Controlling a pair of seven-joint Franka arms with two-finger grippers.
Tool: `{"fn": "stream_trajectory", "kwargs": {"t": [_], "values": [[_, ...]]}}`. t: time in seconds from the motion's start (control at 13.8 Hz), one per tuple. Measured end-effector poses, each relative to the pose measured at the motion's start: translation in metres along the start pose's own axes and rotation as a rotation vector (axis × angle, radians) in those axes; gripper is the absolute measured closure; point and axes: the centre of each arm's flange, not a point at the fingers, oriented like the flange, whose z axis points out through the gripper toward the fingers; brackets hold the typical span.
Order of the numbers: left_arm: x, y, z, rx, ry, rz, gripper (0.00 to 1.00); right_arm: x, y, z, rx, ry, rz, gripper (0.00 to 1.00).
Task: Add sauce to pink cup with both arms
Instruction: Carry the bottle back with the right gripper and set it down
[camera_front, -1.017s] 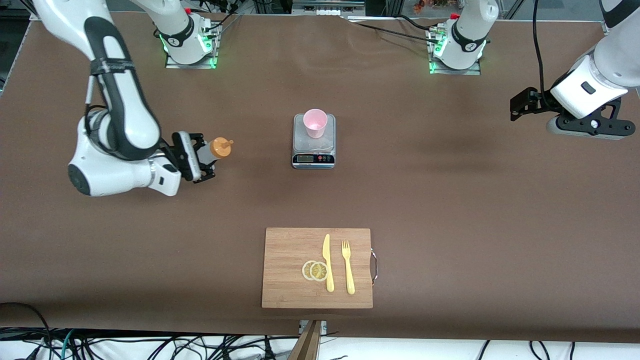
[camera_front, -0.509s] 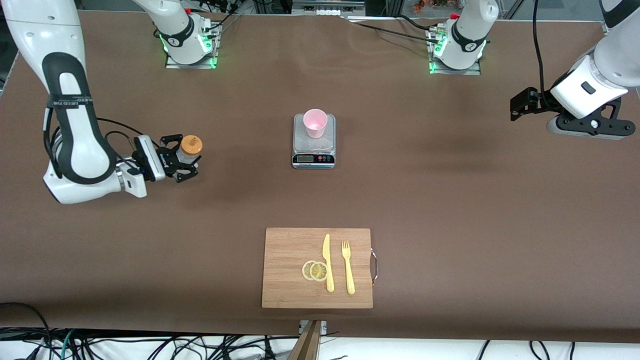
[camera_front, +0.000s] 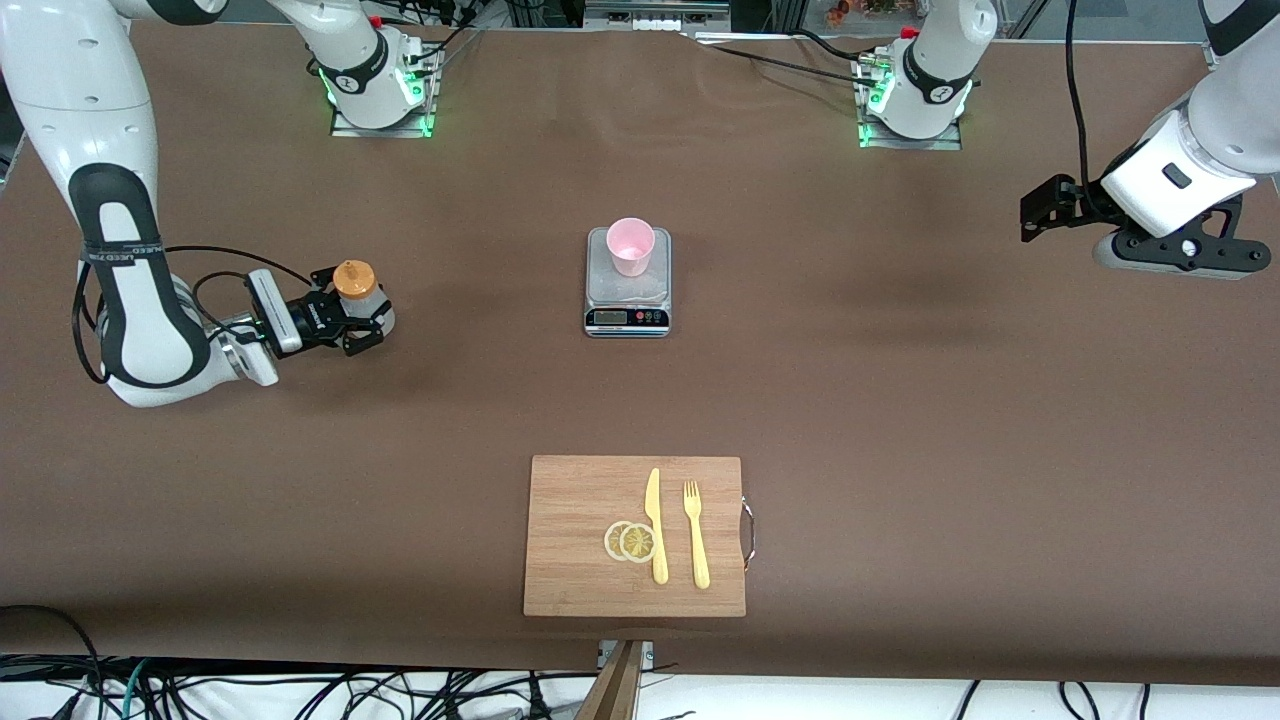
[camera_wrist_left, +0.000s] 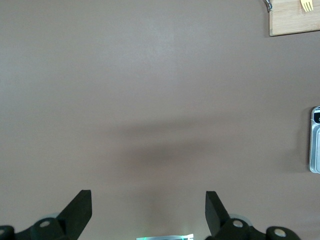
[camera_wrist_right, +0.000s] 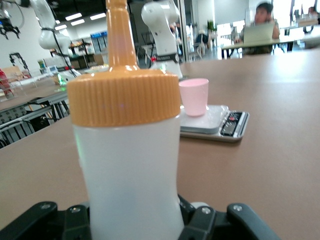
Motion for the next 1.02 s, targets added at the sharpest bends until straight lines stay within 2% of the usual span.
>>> {"fn": "stream_trajectory", "kwargs": {"t": [0.51, 1.02], "values": [[0.0, 0.0, 0.0, 0.0, 0.0, 0.0, 0.0, -0.052, -0.027, 0.001, -0.025, 0.1, -0.064, 0.68], [0.0, 0.0, 0.0, 0.0, 0.0, 0.0, 0.0, -0.094, -0.04, 0.014, -0.054, 0.171, -0.028, 0.68]]}}
